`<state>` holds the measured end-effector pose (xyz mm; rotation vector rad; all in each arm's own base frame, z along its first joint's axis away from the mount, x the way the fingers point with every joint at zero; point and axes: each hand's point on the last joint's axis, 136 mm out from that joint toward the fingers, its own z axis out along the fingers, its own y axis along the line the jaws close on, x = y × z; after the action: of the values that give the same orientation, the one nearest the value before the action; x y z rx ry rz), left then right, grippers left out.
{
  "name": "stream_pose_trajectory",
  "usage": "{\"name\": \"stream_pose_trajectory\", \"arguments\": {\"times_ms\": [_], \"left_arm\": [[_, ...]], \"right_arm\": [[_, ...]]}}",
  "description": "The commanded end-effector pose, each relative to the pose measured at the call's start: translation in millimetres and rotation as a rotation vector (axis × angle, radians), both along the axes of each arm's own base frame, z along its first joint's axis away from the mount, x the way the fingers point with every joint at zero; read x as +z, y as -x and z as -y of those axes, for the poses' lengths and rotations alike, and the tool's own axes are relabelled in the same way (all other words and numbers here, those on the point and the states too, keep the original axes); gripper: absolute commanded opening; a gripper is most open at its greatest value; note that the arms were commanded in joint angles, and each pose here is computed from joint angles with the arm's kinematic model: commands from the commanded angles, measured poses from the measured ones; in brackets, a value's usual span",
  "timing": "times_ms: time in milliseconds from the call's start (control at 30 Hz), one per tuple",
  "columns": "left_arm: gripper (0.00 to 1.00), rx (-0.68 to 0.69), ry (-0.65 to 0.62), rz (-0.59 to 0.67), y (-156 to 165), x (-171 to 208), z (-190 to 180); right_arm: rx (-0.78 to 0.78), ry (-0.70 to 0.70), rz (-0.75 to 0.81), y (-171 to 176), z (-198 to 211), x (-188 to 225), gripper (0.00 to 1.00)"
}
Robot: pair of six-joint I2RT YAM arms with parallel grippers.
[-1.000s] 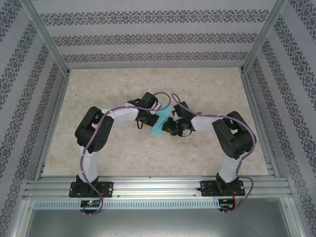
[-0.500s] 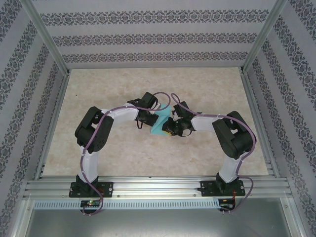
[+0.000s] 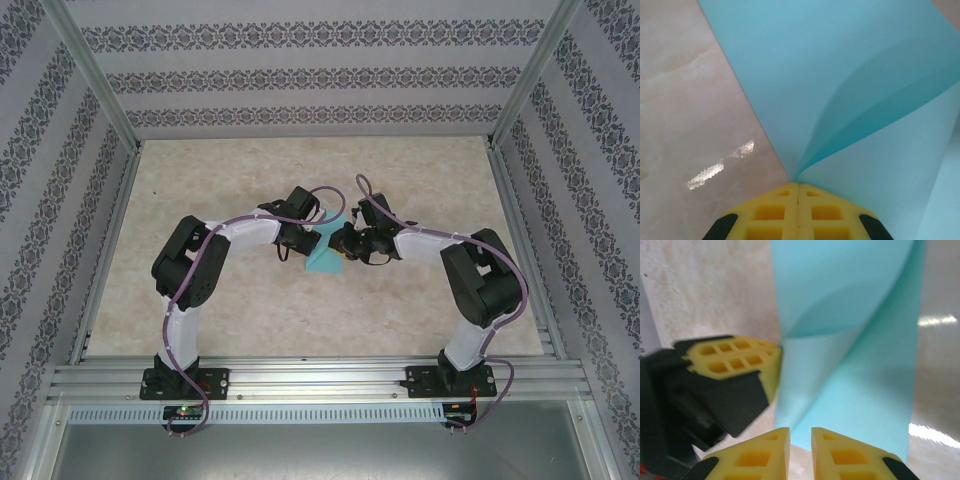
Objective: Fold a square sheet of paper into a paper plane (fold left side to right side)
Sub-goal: Fold the triangle a second time at the center of the table.
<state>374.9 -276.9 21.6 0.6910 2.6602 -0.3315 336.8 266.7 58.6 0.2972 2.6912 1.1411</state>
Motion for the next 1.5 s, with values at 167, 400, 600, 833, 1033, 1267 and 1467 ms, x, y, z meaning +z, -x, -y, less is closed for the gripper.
{"name": "stream_pose_trajectory", "arguments": {"times_ms": [167, 400, 600, 833, 1033, 1267, 1467], "left_arm": [[0.0, 0.021, 0.037, 0.019, -5, 9, 1], [0.0, 0.023, 0.042, 0.021, -6, 10, 3], [0.0, 0.023, 0.042, 0.017, -6, 9, 3], [0.0, 0.024, 0.052, 0.013, -6, 8, 5], [0.0, 0.022, 0.057, 0.015, -7, 9, 6], [0.0, 0.023, 0.059, 0.014, -7, 9, 6], [0.0, 0.025, 0.065, 0.011, -8, 9, 8]], "right_arm": [[-0.005, -0.077, 0.035, -31, -24, 11, 0.19], [-0.003, -0.06, 0.002, -30, -27, -8, 0.19], [-0.014, -0.04, -0.009, -30, -22, -17, 0.19], [-0.02, 0.002, -0.042, -22, -14, -33, 0.19], [-0.022, 0.026, -0.057, -19, -9, -40, 0.19], [-0.027, 0.049, -0.073, -15, -4, -48, 0.19], [-0.032, 0.066, -0.086, -12, 0, -53, 0.19]]}}
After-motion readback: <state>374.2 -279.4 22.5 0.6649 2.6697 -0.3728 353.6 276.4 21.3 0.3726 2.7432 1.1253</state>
